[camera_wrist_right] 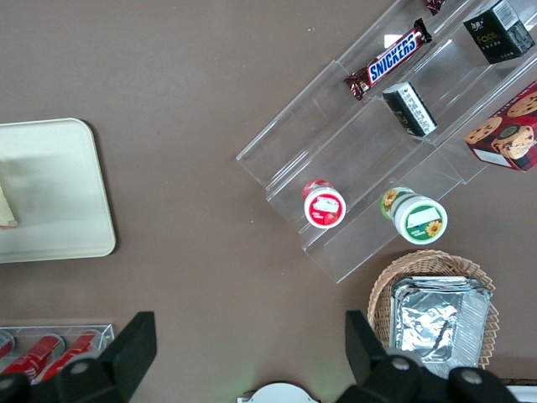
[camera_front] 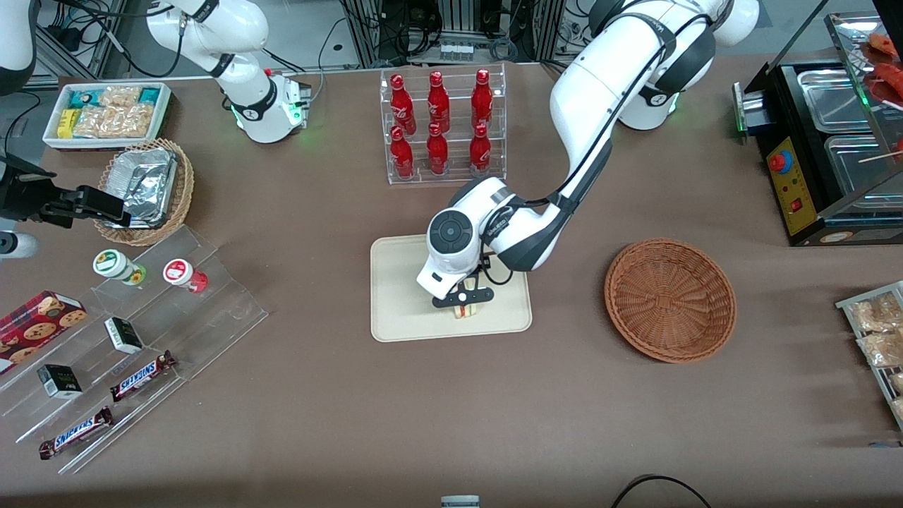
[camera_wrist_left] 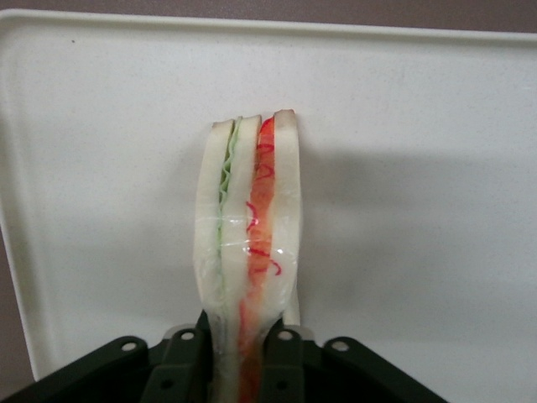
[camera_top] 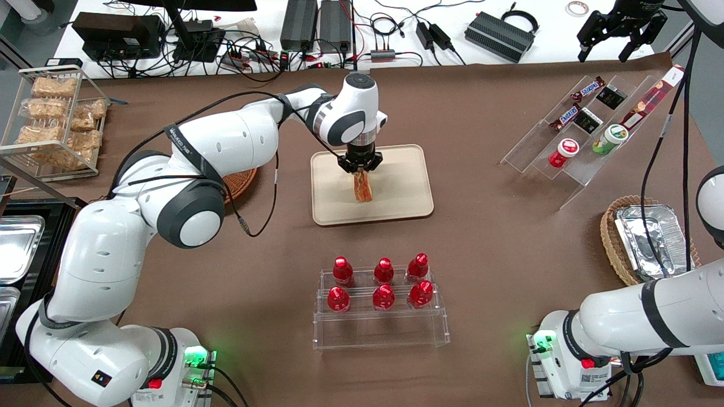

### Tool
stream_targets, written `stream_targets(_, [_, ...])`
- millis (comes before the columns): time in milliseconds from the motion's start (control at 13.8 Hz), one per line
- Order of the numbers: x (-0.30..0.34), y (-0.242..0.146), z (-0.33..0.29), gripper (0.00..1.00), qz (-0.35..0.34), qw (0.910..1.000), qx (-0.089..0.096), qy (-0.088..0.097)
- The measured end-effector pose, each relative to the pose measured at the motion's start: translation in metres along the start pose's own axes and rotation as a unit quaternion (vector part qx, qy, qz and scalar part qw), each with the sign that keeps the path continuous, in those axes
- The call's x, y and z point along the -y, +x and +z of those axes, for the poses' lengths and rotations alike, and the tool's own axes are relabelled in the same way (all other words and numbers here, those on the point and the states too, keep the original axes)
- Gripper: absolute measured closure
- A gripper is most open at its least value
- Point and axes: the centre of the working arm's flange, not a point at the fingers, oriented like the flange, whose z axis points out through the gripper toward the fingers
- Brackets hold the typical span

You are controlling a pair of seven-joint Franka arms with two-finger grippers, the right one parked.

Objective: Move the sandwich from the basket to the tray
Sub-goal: 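Lower the sandwich onto the tray and open the left gripper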

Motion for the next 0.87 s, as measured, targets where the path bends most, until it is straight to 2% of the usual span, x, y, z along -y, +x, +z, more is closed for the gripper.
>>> stream_targets(435, [-0.001, 0.013, -0.037, 0.07, -0.028, 0.9994, -0.012, -0.014])
stream_targets(507, [-0.001, 0.016, -0.045, 0.00, -0.031, 0.9992, -0.015, -0.018])
stream_targets(725, [0.001, 0.016, -0.075, 0.00, -0.032, 0.9989, -0.023, -0.023])
stream_targets(870, [0.003, 0.012, -0.102, 0.00, -0.031, 0.9985, -0.035, -0.029])
